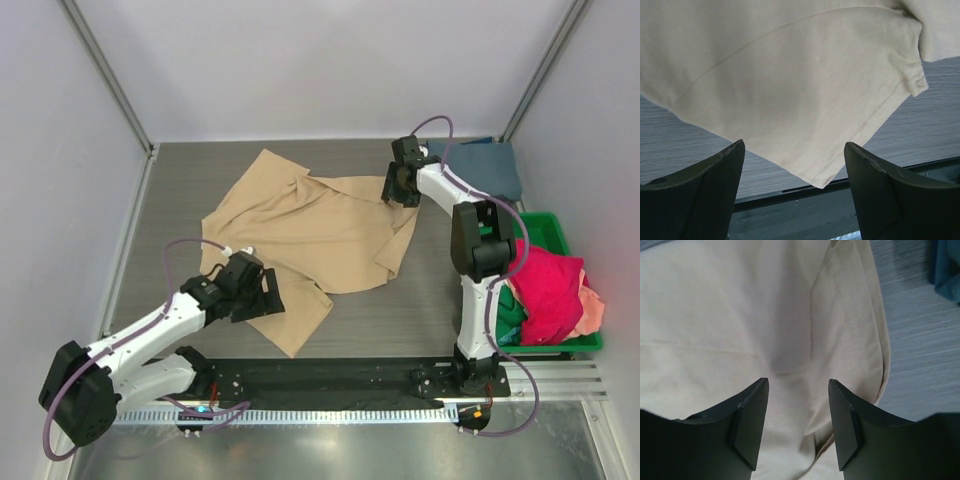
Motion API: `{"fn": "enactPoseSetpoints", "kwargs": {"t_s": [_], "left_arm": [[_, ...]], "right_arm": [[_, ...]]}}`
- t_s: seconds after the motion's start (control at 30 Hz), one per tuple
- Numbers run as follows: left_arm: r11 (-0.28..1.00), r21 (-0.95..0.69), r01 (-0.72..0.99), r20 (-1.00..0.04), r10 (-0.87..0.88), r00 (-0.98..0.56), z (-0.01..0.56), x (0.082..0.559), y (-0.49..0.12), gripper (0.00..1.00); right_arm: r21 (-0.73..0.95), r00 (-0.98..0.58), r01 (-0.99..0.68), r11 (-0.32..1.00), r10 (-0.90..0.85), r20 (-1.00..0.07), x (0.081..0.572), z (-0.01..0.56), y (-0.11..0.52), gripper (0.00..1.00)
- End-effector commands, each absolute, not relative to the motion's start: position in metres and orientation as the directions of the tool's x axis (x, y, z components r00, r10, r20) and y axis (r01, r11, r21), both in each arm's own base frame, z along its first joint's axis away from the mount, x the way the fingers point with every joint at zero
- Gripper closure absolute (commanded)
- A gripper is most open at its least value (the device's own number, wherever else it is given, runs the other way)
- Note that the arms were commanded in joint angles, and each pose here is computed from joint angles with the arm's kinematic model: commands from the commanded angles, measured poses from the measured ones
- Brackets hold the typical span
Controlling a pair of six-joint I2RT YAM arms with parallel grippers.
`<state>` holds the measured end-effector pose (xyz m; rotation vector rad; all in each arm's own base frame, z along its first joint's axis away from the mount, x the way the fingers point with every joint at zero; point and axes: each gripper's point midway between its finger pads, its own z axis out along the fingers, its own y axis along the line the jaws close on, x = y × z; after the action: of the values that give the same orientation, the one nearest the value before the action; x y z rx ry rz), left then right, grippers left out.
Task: Fold and stack the t-shirts
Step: Flatten the tshirt out
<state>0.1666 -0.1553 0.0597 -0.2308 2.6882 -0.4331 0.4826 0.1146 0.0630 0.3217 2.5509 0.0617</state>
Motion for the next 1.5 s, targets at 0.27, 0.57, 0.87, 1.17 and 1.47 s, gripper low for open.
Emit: {"fn": "enactPoseSetpoints", "kwargs": {"t_s": [0.27,0.57,0.87,1.17,1.47], "left_arm": [[0.902,-0.427,-0.067,-0.377,-0.245,-0.893,0.049,0.177,-0.185,0.2],[0.908,-0.413,-0.069,-0.364,-0.234,-0.902,0.035,0.173,-0.183,0.24],[0.911,-0.406,-0.074,-0.352,-0.231,-0.907,0.025,0.168,-0.181,0.32],[0.916,-0.395,-0.073,-0.346,-0.221,-0.912,0.019,0.167,-0.182,0.73],[0.912,-0.4,-0.09,-0.344,-0.24,-0.908,0.028,0.161,-0.176,1.0]], "right_arm": [[0.13,-0.784,0.186,0.974,0.227,-0.578,0.523,0.063,0.123,0.46],[0.144,-0.793,0.172,0.974,0.224,-0.566,0.529,0.051,0.129,0.7],[0.147,-0.774,0.191,0.971,0.241,-0.586,0.535,0.062,0.118,0.99],[0.176,-0.725,0.177,0.969,0.249,-0.642,0.551,0.111,0.118,0.99],[0.276,-0.636,0.176,0.945,0.323,-0.701,0.604,0.147,0.119,0.99]]}}
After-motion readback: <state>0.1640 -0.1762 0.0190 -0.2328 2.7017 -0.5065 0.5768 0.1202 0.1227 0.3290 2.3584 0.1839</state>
